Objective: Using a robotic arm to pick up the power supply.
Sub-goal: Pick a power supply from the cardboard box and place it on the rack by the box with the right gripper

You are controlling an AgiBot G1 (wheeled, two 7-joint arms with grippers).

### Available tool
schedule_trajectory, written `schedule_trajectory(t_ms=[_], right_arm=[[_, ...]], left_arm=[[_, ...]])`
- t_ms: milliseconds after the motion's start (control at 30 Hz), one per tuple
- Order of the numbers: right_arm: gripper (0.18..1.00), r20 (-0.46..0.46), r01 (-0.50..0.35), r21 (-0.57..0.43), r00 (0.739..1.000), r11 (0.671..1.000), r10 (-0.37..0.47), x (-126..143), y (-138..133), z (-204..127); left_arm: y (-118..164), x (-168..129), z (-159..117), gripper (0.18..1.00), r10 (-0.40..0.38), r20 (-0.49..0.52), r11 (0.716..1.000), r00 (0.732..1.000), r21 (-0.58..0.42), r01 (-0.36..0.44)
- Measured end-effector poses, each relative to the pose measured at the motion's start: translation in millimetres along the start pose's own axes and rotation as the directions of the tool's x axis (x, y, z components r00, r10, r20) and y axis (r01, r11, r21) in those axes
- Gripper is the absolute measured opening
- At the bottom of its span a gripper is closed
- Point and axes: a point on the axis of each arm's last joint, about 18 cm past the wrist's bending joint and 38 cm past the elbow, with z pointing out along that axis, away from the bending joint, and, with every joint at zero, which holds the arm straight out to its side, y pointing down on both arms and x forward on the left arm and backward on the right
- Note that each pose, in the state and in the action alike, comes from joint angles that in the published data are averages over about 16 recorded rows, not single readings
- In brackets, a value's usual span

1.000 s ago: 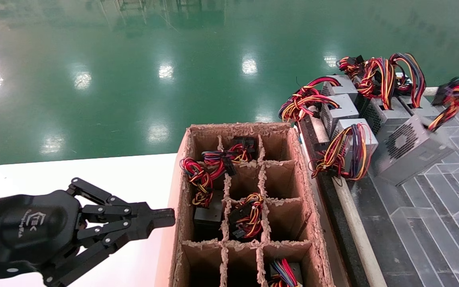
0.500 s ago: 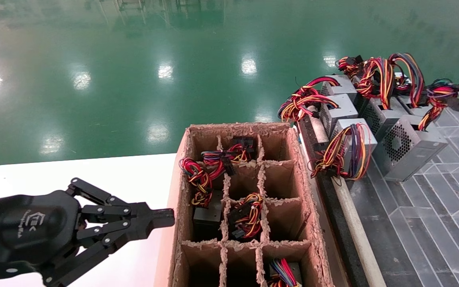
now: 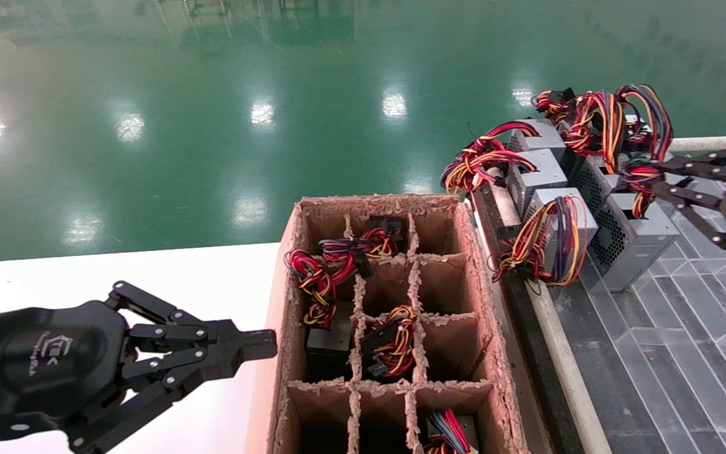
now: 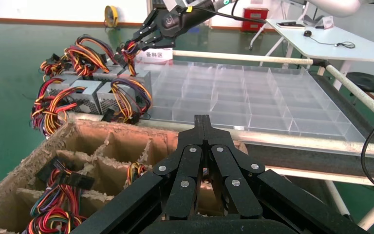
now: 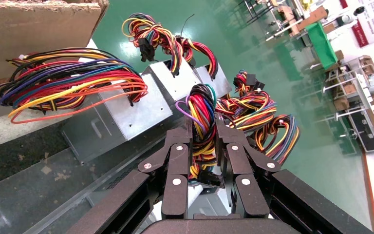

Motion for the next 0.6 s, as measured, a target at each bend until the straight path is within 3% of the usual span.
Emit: schedule_trajectory(t_ms=[600], right_arm=[[0.295, -0.019, -0.013, 0.004, 1.000, 1.000, 0.013, 4.4, -5.5, 8.4]], left_arm=[[0.0, 0.0, 0.0, 0.191, 0.000, 0.000, 1.000, 1.000, 0.000, 0.000]])
